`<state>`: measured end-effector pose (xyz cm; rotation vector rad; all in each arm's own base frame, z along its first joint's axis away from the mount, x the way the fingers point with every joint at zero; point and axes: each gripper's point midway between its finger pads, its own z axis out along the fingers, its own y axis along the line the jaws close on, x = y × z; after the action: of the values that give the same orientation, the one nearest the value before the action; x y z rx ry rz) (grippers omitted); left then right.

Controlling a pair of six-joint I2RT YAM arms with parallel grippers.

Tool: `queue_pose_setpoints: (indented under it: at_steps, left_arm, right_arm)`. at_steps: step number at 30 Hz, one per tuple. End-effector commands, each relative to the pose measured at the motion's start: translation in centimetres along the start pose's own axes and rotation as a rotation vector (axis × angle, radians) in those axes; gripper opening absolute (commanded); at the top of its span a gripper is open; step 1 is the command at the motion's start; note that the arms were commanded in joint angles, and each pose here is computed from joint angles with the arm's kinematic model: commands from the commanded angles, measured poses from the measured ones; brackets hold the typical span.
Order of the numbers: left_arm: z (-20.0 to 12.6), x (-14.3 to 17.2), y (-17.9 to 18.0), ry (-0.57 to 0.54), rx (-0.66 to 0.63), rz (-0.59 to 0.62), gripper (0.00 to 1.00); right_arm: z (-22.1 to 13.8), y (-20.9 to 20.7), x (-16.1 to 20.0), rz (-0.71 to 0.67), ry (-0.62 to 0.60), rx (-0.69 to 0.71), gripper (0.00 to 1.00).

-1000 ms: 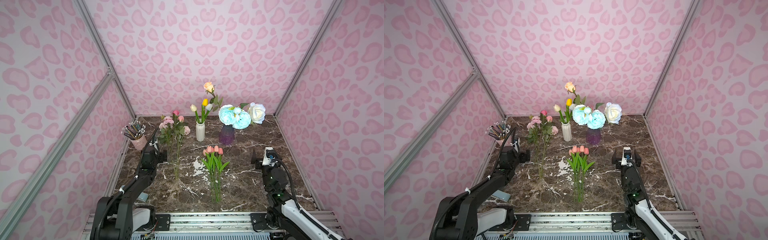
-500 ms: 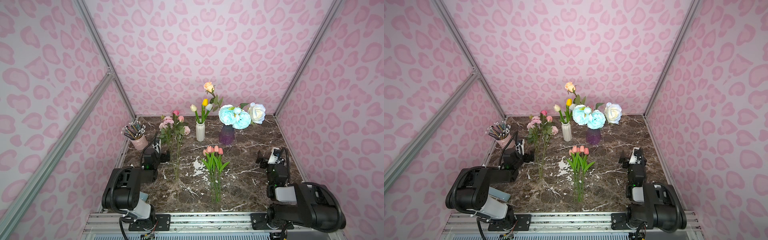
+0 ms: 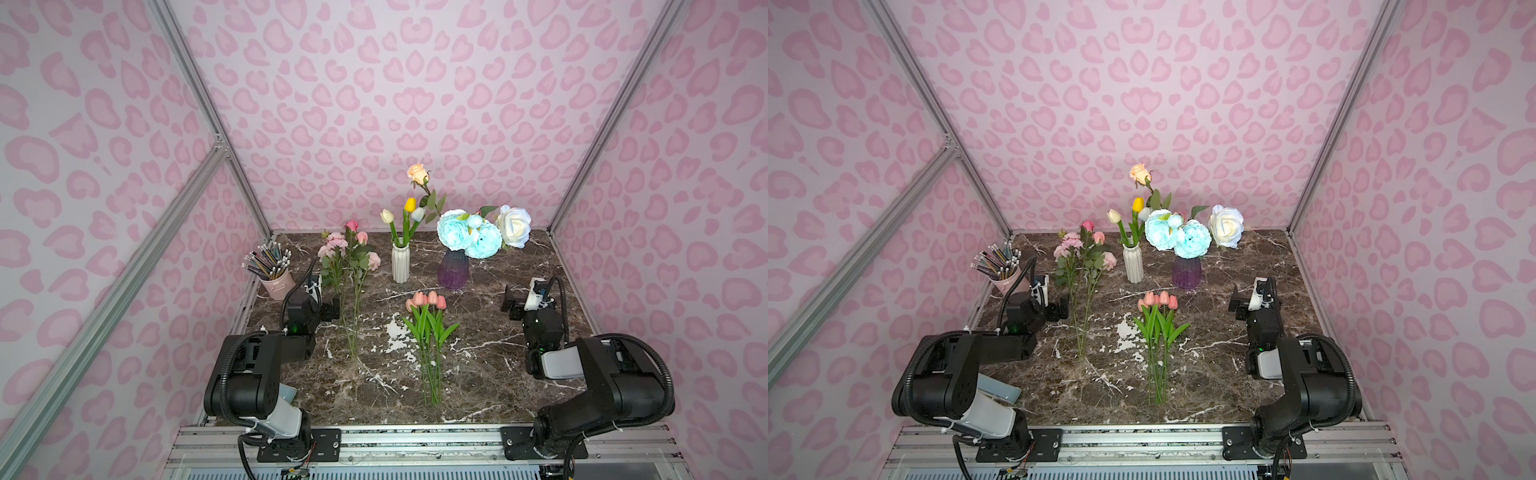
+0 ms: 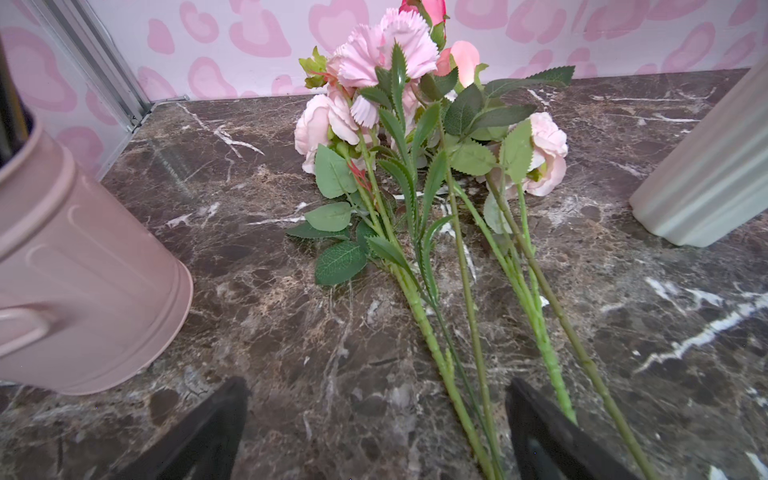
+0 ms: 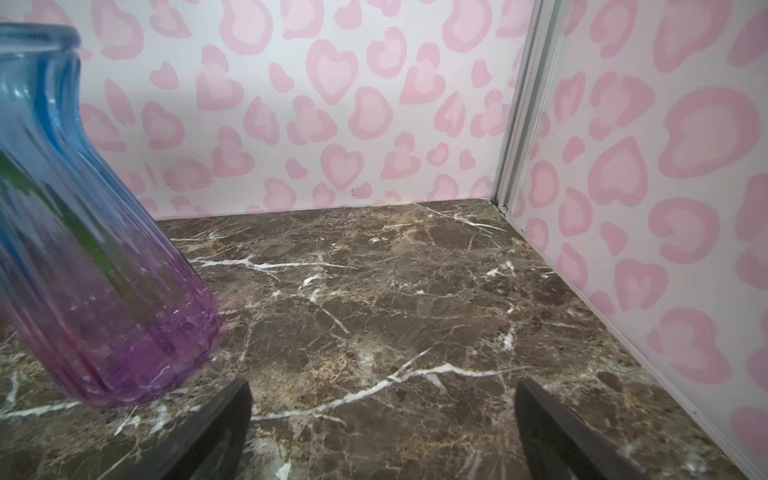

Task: Pick out pink flowers from the vase
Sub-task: Reset both arms

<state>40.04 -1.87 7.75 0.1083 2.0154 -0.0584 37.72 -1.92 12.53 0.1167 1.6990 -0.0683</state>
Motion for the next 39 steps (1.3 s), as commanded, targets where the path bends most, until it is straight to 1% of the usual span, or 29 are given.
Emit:
queue_pose_setpoints:
  at_steps: [1, 39]
  left_arm:
    - [-0.03, -0.77, 0.26, -0.027, -0.016, -0.001, 0.98]
    - [-0.04, -0.73, 0.09, -0.026, -0.019, 0.007, 0.98]
  right_arm:
    - [-0.02, -0.21, -0.18, -0.014, -0.006, 0.012, 1.00]
    - [-0.04, -0.18, -0.21, -0.014, -0.008, 0.011, 1.00]
